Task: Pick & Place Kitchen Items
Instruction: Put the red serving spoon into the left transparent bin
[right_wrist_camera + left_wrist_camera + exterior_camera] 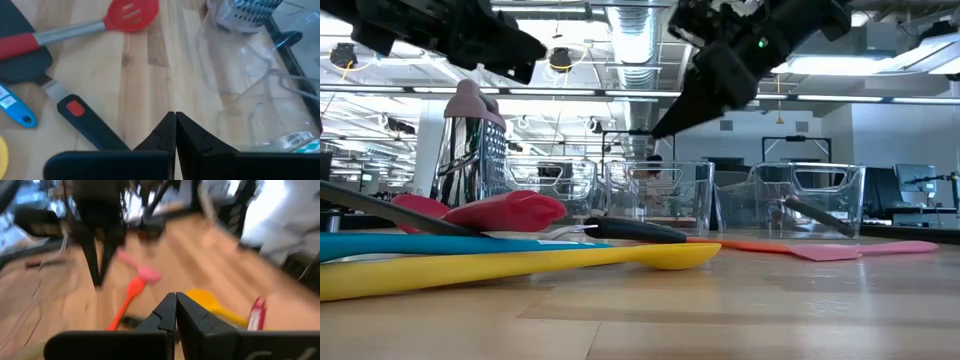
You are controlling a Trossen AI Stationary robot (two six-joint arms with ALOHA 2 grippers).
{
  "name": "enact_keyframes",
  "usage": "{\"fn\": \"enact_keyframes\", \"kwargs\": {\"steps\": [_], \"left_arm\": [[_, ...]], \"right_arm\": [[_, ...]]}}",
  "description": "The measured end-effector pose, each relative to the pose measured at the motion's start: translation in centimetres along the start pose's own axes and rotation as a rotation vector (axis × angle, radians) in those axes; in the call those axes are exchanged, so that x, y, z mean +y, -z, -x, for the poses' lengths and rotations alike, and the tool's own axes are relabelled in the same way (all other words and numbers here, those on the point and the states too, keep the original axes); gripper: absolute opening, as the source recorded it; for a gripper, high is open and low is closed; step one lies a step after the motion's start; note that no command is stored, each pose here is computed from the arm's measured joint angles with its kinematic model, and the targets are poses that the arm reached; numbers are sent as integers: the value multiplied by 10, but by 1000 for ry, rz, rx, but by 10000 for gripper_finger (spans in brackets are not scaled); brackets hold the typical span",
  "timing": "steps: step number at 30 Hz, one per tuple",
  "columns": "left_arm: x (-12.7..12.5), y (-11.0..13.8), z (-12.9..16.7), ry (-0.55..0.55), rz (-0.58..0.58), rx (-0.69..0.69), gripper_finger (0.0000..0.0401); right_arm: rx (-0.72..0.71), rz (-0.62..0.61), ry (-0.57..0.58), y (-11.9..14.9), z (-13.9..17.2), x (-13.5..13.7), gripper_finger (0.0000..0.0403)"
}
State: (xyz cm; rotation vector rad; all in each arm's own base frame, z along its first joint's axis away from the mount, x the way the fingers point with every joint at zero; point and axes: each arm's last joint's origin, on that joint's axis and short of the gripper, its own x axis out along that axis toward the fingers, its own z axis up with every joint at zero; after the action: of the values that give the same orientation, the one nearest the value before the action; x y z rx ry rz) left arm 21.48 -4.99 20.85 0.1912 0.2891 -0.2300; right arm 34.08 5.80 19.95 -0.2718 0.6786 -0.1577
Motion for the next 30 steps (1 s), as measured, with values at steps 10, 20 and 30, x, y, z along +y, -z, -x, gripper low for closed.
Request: {"fn": "enact_keyframes", "kwargs": {"steps": [10,20,30], "left_arm": [[-1,-3,-6,6,-67,288,2],[-1,-15,-26,36,-148,302,2],[6,-26,-58,135,-213,507,2]], "right_arm": [[-283,-39,-58,10,54,-44,0],[-616,-169,-41,75,87,-61,0],[-670,-201,-10,100,96,-64,0]]}}
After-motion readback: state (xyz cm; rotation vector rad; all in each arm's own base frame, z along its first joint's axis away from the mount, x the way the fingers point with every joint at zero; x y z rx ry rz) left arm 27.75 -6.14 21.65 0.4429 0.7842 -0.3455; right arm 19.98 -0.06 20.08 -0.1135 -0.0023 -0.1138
